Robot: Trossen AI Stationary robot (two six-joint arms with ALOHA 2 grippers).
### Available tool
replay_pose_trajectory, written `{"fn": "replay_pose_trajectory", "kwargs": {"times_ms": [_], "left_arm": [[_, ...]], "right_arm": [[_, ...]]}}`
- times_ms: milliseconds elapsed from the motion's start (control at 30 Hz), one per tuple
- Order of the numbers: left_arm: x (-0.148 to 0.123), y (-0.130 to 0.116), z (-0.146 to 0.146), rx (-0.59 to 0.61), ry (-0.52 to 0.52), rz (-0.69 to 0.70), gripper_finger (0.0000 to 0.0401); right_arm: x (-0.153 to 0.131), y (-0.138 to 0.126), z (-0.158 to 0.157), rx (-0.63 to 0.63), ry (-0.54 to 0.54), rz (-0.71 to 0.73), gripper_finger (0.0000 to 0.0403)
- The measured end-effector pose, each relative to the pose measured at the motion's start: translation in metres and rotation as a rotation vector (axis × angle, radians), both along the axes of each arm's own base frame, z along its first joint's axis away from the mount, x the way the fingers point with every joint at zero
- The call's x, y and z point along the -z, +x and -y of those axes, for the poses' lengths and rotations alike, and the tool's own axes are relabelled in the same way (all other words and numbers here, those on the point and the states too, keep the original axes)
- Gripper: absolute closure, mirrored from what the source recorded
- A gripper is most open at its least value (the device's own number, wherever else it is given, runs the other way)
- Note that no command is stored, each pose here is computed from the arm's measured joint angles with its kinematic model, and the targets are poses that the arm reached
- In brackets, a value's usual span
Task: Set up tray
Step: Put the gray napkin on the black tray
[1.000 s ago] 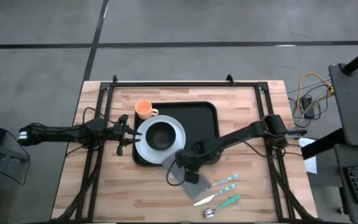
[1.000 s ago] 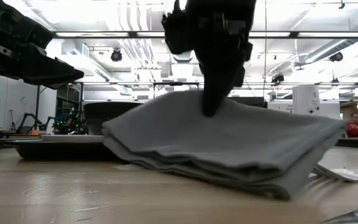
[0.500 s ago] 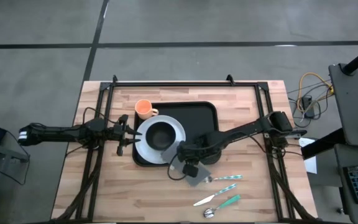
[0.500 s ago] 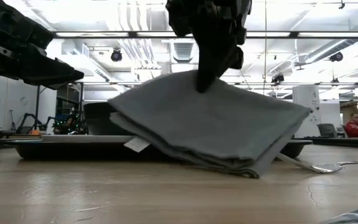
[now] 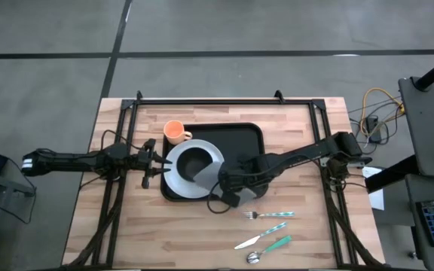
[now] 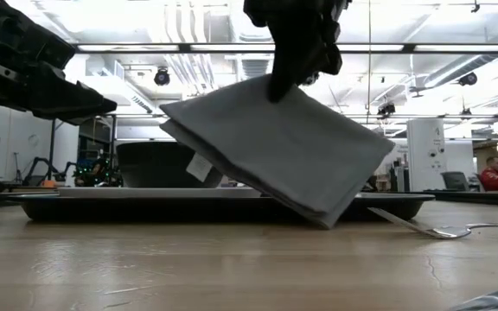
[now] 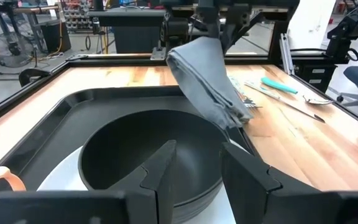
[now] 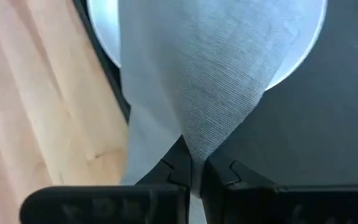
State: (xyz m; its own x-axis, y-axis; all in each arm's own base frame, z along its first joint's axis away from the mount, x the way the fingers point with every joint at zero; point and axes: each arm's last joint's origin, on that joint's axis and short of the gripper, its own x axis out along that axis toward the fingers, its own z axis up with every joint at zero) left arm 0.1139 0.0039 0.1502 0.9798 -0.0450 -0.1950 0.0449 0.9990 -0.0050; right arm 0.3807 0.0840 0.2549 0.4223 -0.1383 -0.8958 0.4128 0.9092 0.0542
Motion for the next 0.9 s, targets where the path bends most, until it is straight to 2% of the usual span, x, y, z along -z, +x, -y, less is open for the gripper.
{"fn": "replay_pose_trajectory", "kwargs": {"times_ms": [233,433,700,900], "left_arm": [[0.0,0.0,0.0,0.0,0.0,0.0,0.0296],[0.0,0.0,0.0,0.0,0.0,0.0,0.0296],[0.001,0.0,0.0,0.0,-0.001,-0.01,0.0296],[0.002,0.001,0.0,0.0,-0.001,-0.017,0.0296]], "right_arm": [[0.02,-0.007,0.004,0.038,-0.03,-0.042,0.0395],[0.024,-0.021,0.005,0.059,-0.014,-0.005,0.0395],[0.022,-0.046,0.012,0.126,0.045,0.239,0.0395],[0.035,-0.097,0.021,0.357,-0.001,0.214,0.0395]]}}
